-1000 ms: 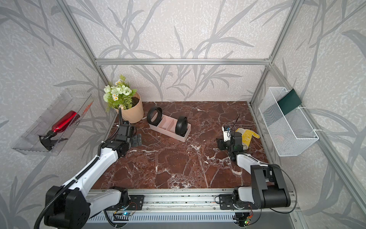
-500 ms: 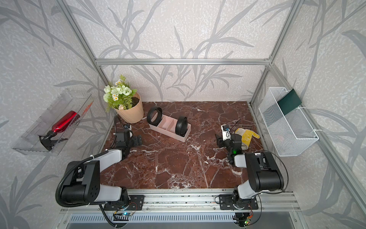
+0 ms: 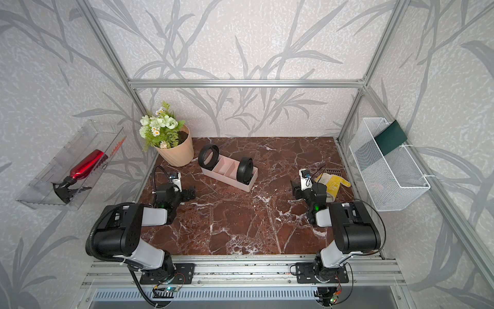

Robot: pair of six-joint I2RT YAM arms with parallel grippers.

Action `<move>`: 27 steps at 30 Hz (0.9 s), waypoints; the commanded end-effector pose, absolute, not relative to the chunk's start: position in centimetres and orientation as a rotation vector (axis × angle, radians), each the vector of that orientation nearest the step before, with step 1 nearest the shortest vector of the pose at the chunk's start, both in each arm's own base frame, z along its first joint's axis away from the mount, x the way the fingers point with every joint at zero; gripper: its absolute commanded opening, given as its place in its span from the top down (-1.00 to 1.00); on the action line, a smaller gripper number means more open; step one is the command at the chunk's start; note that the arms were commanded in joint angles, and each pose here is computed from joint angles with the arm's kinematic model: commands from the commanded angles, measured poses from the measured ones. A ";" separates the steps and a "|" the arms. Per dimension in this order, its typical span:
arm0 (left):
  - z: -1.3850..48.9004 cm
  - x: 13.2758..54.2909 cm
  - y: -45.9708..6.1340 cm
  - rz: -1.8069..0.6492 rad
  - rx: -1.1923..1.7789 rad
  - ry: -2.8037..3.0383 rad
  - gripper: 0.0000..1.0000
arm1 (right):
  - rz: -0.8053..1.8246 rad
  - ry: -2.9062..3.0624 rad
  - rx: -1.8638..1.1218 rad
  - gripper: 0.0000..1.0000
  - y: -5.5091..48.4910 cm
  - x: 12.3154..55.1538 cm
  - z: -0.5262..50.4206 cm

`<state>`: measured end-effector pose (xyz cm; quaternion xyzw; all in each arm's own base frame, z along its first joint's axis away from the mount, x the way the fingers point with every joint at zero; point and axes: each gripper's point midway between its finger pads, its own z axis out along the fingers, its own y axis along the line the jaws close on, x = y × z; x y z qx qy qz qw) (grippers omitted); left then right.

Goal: Place the belts into the storage roll
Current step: Reset both arms

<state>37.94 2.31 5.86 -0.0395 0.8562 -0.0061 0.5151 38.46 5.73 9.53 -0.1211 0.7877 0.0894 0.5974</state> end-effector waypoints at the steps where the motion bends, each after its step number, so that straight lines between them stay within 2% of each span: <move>1: 9.3 39.7 3.2 0.026 -0.115 1.915 -0.99 | 0.205 1.811 -0.288 -0.36 5.7 38.6 9.9; 4: 9.1 39.6 3.2 0.024 -0.120 1.962 -0.99 | 0.187 1.841 -0.259 -0.55 5.3 39.3 9.7; 5: 9.0 39.6 3.1 0.024 -0.116 1.954 -0.99 | 0.196 1.867 -0.272 -0.72 5.4 39.3 9.4; 8: 9.2 39.7 3.2 0.025 -0.115 1.943 -0.99 | 0.196 1.849 -0.270 -0.76 5.4 39.3 9.6; 9: 9.1 39.6 3.2 0.024 -0.119 1.960 -0.99 | 0.193 1.856 -0.269 -0.94 5.4 39.3 9.5; 10: 9.1 39.6 3.1 0.024 -0.115 1.953 -0.99 | 0.194 1.847 -0.269 -0.98 5.4 39.3 9.6; 27: 9.1 39.6 3.1 0.024 -0.116 1.951 -0.98 | 0.205 1.847 -0.297 -0.98 5.8 39.2 9.5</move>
